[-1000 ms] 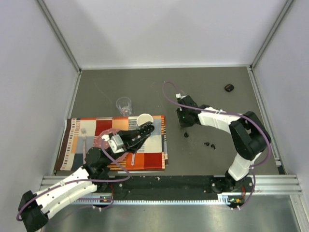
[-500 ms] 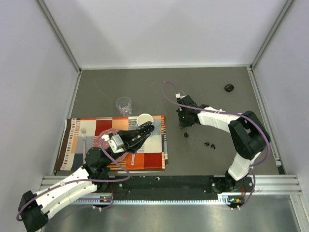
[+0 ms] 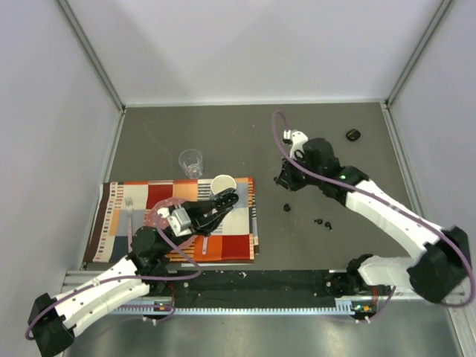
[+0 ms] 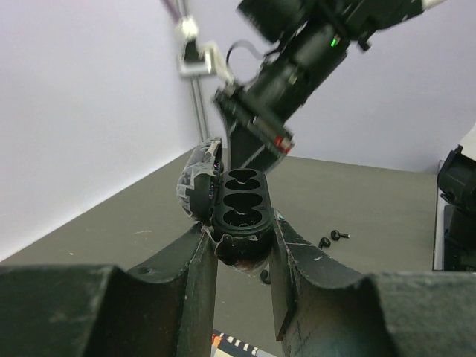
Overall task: Insert the wireless bluetooth earbuds into the charging case
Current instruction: Pick up the earbud from the center of the board.
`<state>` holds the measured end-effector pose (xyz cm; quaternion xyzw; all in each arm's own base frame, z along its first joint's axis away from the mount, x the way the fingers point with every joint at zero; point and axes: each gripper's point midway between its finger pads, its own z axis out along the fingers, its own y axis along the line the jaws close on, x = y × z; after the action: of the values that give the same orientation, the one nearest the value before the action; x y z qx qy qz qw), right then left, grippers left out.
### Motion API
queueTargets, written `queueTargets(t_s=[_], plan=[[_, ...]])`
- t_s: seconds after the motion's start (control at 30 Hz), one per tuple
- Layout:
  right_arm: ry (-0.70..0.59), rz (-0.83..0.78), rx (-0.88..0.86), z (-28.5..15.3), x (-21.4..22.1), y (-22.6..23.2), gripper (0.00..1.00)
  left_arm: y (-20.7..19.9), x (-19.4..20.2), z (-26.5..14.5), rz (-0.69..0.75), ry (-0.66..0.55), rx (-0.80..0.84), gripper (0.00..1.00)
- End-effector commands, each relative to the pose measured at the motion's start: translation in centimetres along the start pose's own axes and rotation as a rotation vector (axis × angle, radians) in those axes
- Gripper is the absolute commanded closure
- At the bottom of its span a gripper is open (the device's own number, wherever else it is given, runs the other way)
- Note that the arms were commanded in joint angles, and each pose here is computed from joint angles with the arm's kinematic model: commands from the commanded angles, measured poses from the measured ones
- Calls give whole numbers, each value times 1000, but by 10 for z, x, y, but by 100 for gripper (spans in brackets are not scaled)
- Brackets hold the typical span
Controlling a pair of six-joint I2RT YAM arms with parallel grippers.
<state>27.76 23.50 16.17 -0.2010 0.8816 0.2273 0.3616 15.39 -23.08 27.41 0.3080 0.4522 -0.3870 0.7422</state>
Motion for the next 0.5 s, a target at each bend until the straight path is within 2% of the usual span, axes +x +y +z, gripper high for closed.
queueTargets(t_s=[0.0,0.07,0.13,0.17,0.23,0.27,0.33,0.47], plan=[[-70,-181,-218,-52,-10,40,100,-6,-8,0,23,-29,42,100],[-136,-264,-355,-88,-23,67,100,-11,-10,-1,32,-34,69,100],[-132,-288,-468,-115,-20,88,100,-16,-10,-2,42,-34,97,100],[-160,-363,-505,-129,-28,97,100,-19,-11,-2,44,-37,119,100],[-122,-403,-539,-144,-19,106,100,-23,-10,-2,49,-29,141,100],[-130,-473,-572,-153,-23,118,100,-25,-13,0,52,-32,158,100],[-80,-513,-584,-158,-14,125,100,-33,-6,1,41,5,206,100],[-61,-628,-613,-166,-11,145,100,-44,-8,7,25,33,281,100]])
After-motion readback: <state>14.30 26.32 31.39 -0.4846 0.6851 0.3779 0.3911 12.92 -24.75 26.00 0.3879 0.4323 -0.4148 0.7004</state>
